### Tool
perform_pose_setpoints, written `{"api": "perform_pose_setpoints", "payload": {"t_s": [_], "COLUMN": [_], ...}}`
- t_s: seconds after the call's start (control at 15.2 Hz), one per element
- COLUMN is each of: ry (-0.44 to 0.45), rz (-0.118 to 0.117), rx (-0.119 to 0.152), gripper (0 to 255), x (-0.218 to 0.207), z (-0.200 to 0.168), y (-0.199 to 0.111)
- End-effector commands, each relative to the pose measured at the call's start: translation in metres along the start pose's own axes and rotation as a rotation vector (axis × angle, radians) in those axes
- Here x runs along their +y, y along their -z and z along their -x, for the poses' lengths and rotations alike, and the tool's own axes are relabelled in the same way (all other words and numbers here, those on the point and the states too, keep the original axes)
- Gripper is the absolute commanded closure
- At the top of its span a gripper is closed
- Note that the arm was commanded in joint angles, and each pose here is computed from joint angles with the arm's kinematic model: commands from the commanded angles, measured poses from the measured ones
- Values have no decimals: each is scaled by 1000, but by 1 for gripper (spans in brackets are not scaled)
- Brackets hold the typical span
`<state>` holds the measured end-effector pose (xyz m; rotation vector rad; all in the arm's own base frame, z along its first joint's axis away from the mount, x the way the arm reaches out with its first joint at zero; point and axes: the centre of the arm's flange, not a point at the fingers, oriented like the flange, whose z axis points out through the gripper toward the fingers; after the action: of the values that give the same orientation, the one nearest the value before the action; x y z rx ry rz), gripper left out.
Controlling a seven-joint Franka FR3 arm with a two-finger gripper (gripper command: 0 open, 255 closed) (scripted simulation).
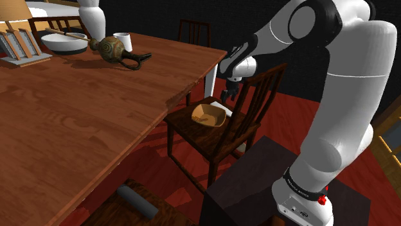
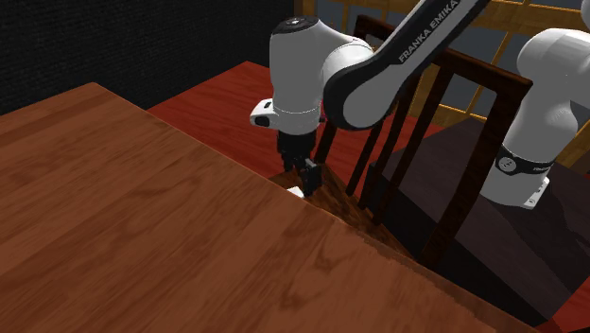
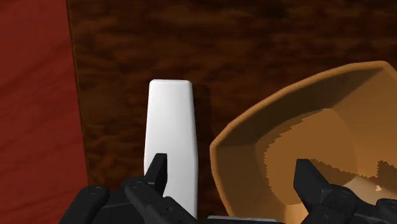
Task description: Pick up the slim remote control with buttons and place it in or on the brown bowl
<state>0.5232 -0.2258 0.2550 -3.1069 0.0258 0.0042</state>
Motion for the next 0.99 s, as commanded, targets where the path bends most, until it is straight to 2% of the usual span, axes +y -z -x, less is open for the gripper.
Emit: {"api": "perform_pose_setpoints", "payload": {"t_s": [0.0, 0.4, 0.92], "ry": [0, -2, -2], "rz": [7, 26, 27], "rx": [3, 11, 11], "gripper": [0, 0, 0], "x": [14, 53, 55], "z": [-18, -56, -57], "y": [-20, -74, -115]}}
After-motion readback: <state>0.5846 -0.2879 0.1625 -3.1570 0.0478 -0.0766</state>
